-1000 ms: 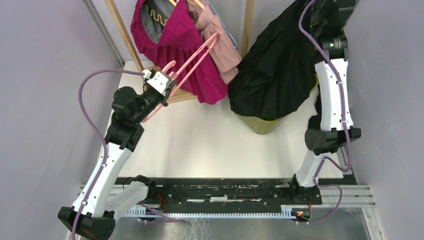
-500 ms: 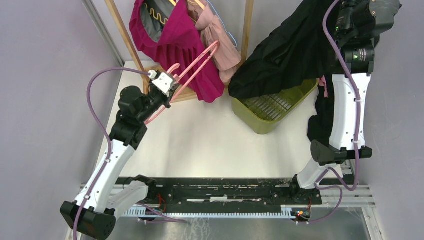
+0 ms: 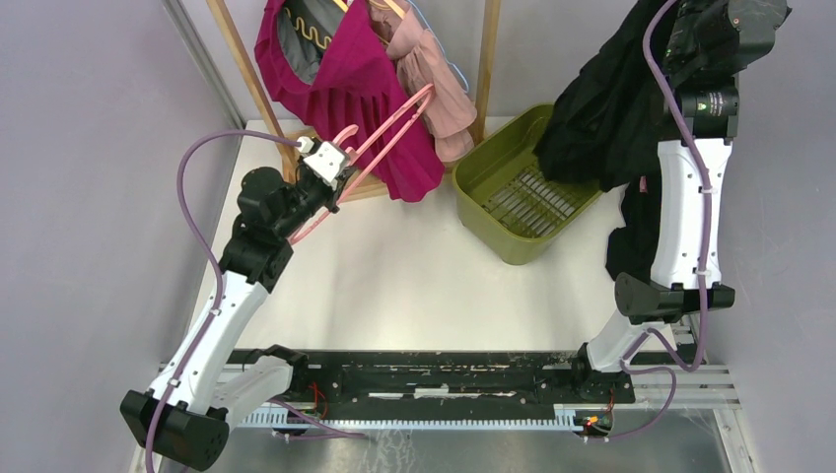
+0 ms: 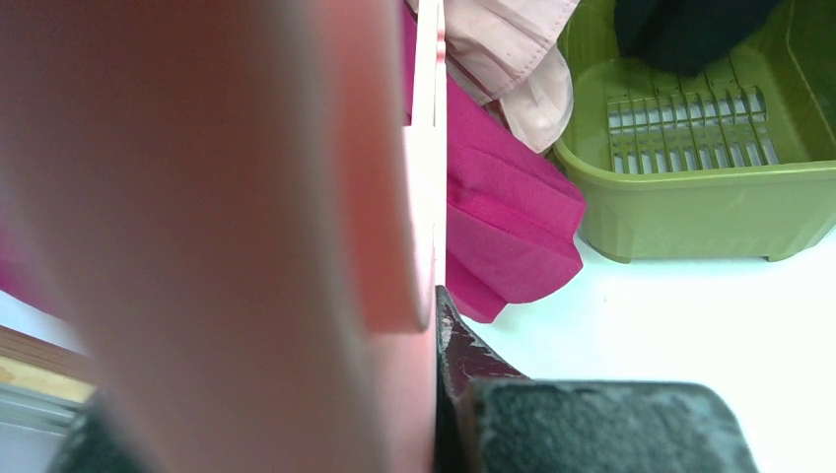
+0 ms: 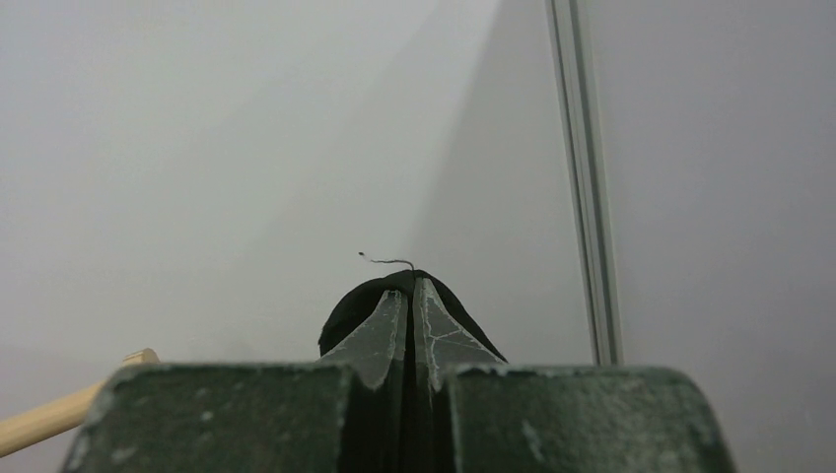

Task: Remove the skirt from the hanger
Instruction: Place the skirt in the bin.

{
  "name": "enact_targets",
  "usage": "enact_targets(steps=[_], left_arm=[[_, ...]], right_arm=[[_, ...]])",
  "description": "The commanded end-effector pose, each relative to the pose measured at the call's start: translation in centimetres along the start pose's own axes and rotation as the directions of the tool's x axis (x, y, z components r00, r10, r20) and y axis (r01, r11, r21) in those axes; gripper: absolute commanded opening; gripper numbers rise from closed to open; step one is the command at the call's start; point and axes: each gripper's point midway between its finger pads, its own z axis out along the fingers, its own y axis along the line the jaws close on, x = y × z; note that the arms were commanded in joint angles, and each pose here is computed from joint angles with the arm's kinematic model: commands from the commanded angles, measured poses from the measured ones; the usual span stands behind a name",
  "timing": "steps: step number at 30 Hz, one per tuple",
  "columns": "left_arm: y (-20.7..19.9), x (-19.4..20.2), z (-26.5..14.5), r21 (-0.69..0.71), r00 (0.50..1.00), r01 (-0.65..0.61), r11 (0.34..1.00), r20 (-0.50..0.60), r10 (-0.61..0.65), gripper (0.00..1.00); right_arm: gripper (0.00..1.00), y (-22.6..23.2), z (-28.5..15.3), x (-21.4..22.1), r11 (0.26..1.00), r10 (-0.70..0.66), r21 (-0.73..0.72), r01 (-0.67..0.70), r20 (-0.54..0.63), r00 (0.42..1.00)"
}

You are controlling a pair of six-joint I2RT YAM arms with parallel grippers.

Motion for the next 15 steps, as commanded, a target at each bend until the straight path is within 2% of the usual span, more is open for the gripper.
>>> enact_targets(steps=[1,9,15], left_arm=[[0.3,-2.8,0.0,-0.006,0.995,0.029,1.000,0.096,-0.028,0.03],[0.4,-2.7,-0.1,-0.013,0.995,0.029,1.000,0.093,-0.027,0.03],[0.3,-2.4,0.3,-0.009,0.996,0.036,0.999,0.085,-0.035,0.03]], right_arm=[[0.01,1.5,-0.2,-2.4,0.993,0.098,-0.076,-0.094,0.062,0.993],[0.01,5.7,0.1,7.3,0.940,0.228,-0.216,-0.264,-0.177,0.957],[0.01,11.2,-3.1,9.6,0.863,0.243,-0.359,-0.354,-0.319,0.916]])
